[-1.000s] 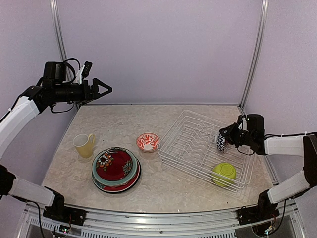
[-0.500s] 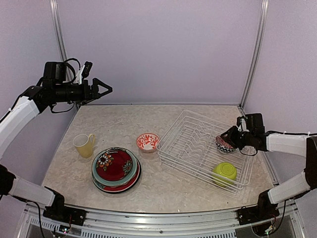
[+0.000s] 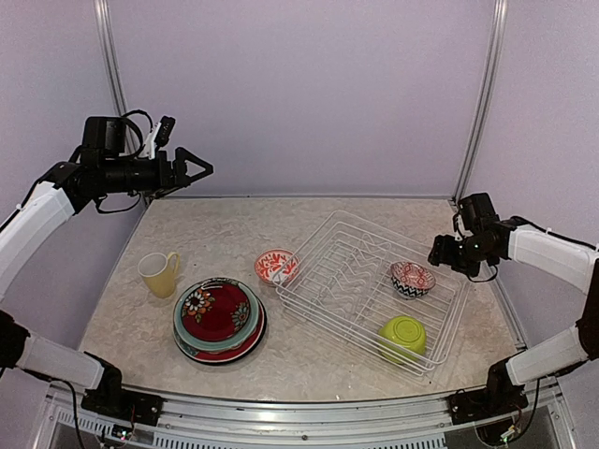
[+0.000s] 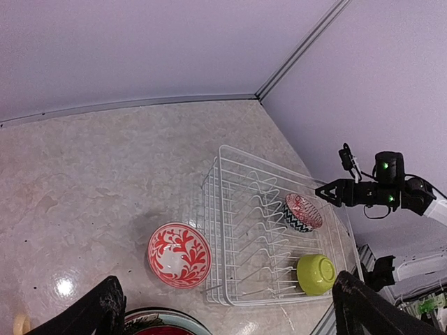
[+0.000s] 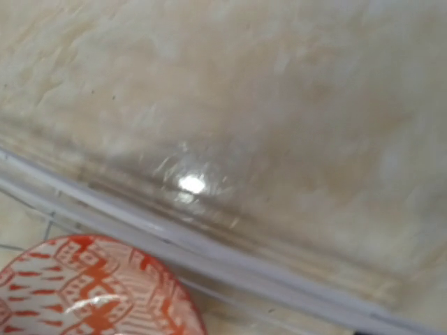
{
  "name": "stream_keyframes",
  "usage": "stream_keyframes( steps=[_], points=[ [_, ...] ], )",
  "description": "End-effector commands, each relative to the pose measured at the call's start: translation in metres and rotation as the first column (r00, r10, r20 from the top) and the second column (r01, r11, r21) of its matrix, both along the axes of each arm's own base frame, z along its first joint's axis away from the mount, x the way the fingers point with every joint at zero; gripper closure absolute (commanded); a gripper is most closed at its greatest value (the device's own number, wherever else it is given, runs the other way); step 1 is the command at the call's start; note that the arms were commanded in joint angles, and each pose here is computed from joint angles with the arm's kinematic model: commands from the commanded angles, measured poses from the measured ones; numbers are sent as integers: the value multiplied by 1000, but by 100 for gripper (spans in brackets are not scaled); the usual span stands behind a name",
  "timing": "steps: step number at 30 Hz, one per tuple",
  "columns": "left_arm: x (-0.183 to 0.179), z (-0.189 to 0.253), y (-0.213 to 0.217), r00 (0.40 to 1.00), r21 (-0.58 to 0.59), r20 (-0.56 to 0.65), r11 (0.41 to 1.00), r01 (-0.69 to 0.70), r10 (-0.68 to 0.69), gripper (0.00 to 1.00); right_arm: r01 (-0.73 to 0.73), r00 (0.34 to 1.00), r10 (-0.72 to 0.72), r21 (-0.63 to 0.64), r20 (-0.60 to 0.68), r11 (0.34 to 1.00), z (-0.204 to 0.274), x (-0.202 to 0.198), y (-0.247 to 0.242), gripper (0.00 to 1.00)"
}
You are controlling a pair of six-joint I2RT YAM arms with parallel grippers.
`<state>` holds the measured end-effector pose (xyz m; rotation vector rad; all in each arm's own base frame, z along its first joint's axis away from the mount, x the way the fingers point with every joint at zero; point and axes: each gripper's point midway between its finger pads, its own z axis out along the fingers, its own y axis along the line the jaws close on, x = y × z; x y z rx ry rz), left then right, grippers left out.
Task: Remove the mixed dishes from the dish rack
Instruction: Grab the bowl from the dish rack.
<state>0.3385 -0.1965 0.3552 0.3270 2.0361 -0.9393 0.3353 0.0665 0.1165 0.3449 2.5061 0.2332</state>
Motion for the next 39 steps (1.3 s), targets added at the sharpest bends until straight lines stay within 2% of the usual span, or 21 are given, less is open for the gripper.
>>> stream_keyframes(
  steps=[1, 7, 18, 22, 26, 29, 34, 39],
  points=[
    [-3, 6, -5, 1000, -12, 6, 1000, 23, -23, 1, -44, 998, 41, -74, -42, 996, 0, -7, -1, 20],
    [-3, 5, -4, 1000, -10, 3, 1000, 21, -21, 1, -15, 996, 1, -157, -92, 987, -10, -11, -15, 17],
    [-3, 4, -6, 1000, -11, -2, 1000, 26, -26, 1, -2, 994, -22, -219, -111, 976, -18, -6, -28, 7],
    [-4, 5, -5, 1000, -10, 4, 1000, 23, -23, 1, 51, 989, -84, -255, -120, 966, -25, 0, -47, 5],
    [-3, 4, -5, 1000, -8, 1, 1000, 23, -23, 1, 143, 968, -210, -382, -139, 913, -21, -4, -78, 2],
    [-3, 4, -6, 1000, -9, -1, 1000, 24, -24, 1, 167, 959, -245, -415, -140, 894, -21, -7, -89, 1],
    [-2, 1, -8, 999, -10, -9, 999, 31, -31, 1, 114, 970, -190, -403, -154, 908, -19, -6, -86, 0],
    [1, -2, -8, 999, -9, -18, 1000, 29, -30, 1, 77, 987, -124, -381, -102, 921, 14, -9, -70, 0]
  ],
)
